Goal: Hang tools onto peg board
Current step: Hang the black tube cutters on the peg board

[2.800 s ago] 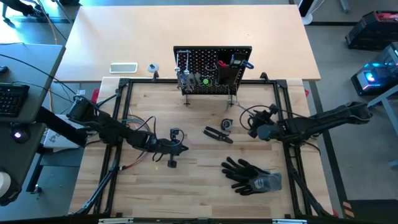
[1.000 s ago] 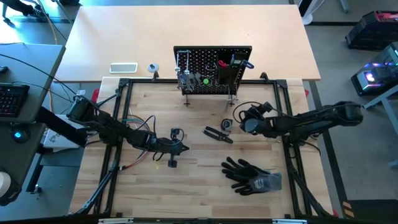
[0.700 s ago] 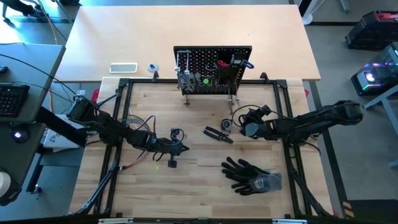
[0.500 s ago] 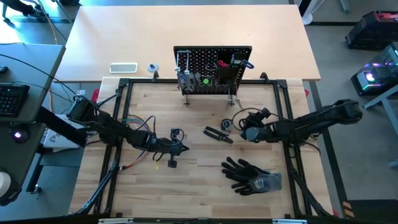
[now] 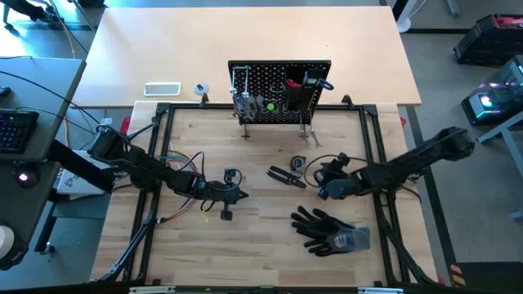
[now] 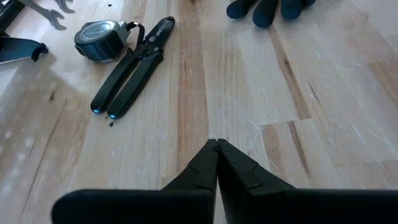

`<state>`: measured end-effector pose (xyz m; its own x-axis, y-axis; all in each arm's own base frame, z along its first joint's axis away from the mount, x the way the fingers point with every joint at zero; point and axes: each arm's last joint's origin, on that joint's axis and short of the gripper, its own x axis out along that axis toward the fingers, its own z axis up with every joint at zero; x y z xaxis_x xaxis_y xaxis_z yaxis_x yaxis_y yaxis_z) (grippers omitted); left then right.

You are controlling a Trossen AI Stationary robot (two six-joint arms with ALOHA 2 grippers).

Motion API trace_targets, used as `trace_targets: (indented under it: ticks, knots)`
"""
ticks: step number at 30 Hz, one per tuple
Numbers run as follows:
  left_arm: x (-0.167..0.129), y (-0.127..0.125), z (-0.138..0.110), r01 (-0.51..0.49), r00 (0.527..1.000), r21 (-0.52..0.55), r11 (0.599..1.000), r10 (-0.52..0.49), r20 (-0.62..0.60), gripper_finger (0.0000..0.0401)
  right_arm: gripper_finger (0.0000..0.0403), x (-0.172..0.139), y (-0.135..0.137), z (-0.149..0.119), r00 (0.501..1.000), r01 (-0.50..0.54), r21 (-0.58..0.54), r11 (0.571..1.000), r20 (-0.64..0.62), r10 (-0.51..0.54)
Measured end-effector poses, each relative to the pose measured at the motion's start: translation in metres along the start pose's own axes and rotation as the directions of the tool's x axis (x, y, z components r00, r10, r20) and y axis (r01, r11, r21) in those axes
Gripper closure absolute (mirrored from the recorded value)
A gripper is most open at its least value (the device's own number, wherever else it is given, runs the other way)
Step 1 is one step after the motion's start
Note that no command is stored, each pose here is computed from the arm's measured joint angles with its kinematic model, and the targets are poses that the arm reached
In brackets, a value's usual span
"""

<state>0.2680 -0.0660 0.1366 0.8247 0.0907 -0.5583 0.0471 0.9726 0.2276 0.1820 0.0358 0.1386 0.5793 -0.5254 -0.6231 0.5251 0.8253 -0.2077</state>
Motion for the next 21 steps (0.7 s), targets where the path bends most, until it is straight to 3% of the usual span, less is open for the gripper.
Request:
trace_targets:
  ticks: [6, 14, 18, 21]
  knots:
    - [0.0, 0.0, 0.001, -0.001, 1.0, -0.005, 1.0, 0.001, 0.015, 0.04, 0.0174, -0.007, 0.013, 0.003, 0.987, -0.156, -0.02, 0.987, 0.022, 0.157]
    - [0.0, 0.0, 0.004, -0.002, 0.999, -0.016, 1.0, 0.003, 0.037, 0.04, 0.0174, -0.011, 0.024, 0.011, 0.935, -0.348, -0.035, 0.937, 0.055, 0.35]
    - [0.0, 0.0, 0.004, 0.009, 0.999, -0.033, 0.999, -0.008, 0.038, 0.04, 0.0174, -0.013, 0.028, 0.013, 0.892, -0.45, -0.03, 0.892, 0.036, 0.451]
    - [0.0, -0.001, 0.004, 0.025, 0.999, -0.04, 0.999, -0.023, 0.039, 0.04, 0.0174, -0.015, 0.032, 0.014, 0.832, -0.555, -0.013, 0.832, 0.013, 0.555]
